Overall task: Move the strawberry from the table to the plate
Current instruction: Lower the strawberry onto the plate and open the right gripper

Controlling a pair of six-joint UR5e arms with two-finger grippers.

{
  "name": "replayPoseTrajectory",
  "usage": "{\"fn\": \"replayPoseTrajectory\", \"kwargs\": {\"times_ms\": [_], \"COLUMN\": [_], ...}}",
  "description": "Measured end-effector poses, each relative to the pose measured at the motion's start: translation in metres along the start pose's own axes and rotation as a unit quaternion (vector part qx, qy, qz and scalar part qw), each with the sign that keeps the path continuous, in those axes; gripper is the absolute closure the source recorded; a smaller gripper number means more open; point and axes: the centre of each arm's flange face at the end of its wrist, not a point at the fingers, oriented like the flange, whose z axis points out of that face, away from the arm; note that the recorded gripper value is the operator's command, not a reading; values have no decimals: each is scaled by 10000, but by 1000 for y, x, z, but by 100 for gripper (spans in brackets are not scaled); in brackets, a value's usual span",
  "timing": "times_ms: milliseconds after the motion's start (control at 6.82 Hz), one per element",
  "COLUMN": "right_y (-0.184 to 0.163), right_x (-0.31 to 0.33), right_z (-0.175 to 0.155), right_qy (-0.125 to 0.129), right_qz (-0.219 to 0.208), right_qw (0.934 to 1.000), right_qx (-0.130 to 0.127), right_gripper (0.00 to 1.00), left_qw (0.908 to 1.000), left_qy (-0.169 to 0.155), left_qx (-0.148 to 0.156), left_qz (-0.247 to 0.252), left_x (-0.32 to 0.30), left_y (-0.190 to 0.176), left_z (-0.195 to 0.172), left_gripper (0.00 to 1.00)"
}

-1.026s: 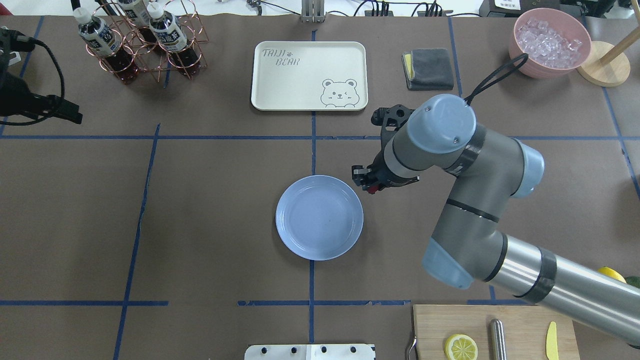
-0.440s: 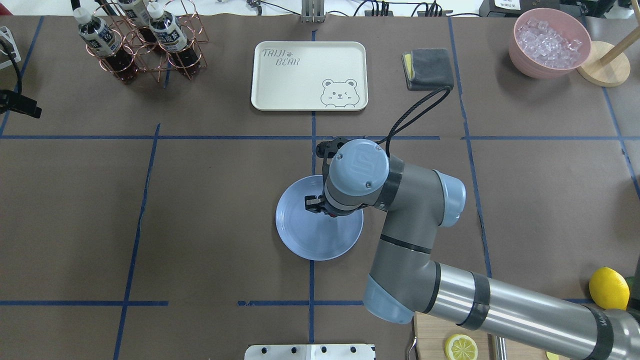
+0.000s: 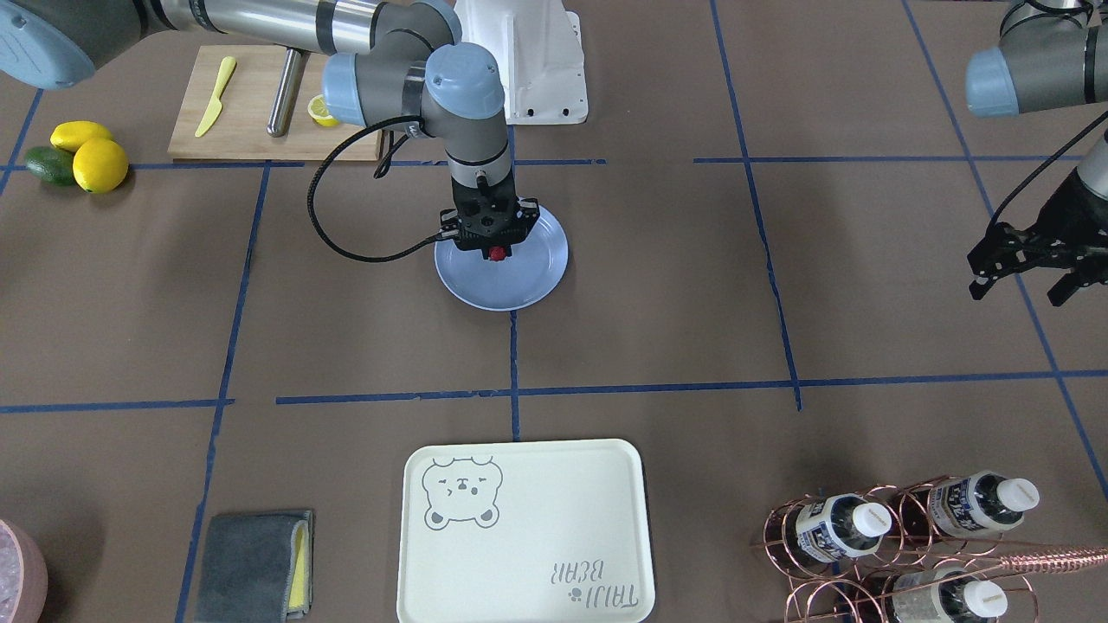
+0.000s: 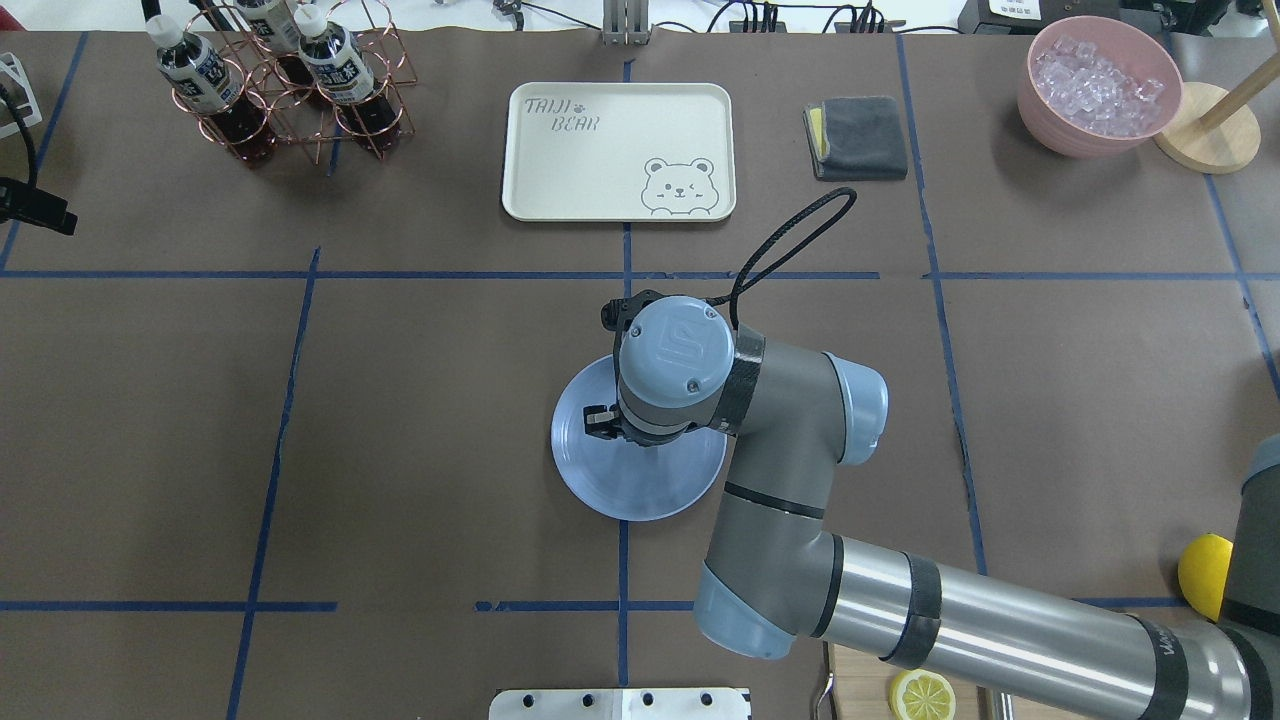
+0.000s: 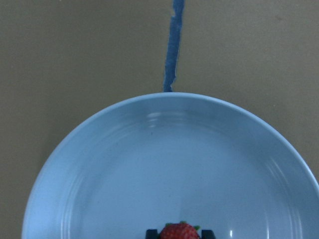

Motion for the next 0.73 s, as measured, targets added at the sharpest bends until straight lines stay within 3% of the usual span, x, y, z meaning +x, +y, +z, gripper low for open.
{"fn": "replayPoseTrajectory", "kwargs": {"times_ms": [440, 733], "right_y": [0, -14], "right_x": [-12, -5], "right_z": [-8, -37], "right_qy": [-123, -185], "right_qz": [291, 460], "right_qw": [9995, 9987], "right_qx": [25, 84], "right_gripper": [0, 0], "left_qw": [10000, 10000], "left_qy": [-9, -21], "left_qx": [-12, -1], "left_qz": [-24, -49], "left_x": [-3, -6], "left_y": [0, -1], "left_z": [1, -1], "left_gripper": [0, 0]}}
